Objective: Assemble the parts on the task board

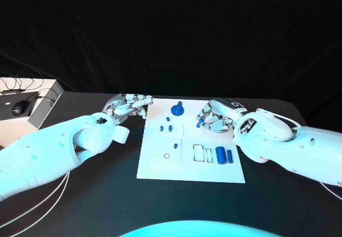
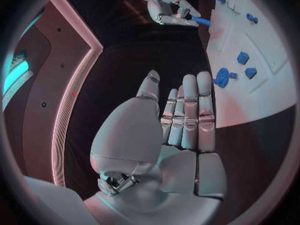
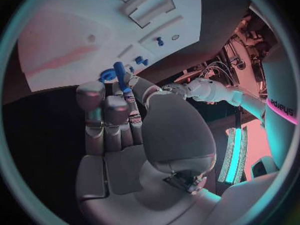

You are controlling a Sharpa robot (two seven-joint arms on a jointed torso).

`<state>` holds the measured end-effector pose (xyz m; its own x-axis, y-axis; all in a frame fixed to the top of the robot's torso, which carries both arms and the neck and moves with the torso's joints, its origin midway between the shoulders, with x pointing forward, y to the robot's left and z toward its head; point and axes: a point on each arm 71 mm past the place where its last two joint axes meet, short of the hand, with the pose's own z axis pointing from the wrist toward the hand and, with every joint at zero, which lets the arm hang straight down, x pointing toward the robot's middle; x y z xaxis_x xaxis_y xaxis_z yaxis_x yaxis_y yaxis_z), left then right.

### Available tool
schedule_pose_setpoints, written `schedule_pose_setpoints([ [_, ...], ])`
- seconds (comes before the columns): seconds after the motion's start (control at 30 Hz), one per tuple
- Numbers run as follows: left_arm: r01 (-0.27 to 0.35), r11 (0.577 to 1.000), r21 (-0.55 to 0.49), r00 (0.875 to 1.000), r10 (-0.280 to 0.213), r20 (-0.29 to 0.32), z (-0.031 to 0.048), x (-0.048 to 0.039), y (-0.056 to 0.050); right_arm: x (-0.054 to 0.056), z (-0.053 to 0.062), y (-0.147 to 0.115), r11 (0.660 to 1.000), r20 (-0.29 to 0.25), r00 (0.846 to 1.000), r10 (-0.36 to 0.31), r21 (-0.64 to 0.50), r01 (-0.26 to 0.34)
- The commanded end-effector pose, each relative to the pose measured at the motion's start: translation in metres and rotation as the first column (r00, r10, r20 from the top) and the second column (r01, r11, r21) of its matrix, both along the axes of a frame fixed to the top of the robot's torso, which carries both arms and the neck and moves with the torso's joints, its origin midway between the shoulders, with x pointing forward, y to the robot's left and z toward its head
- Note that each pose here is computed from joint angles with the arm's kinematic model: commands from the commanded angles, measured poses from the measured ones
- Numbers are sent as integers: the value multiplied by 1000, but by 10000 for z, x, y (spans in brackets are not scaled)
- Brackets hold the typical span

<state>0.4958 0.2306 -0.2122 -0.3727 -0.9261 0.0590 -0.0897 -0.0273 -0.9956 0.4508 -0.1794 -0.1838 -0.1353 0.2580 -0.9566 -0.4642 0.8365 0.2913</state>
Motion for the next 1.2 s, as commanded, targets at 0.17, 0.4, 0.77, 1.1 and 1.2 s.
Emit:
schedule_pose_setpoints([
  [0.17, 18, 1000, -14, 1000, -18, 0, -3, 5, -41, -166, -30, 401, 993, -21, 995, 102, 63, -100],
  [0.4, 21, 1000, -16, 1000, -21, -2, -5, 6, -54, -324, -142, 724, 981, -12, 983, 183, 69, -182],
  [0.77, 21, 1000, -14, 1000, -21, -4, -3, 2, -42, -460, -330, 982, 968, -25, 970, 241, 83, -238],
  [1.1, 22, 1000, -14, 1000, -22, -5, -2, -1, -38, -442, -478, 1008, 971, -62, 969, 239, 38, -237],
  [1.2, 22, 1000, -13, 1000, -22, -5, -2, -1, -36, -444, -499, 1009, 971, -67, 969, 240, 31, -238],
])
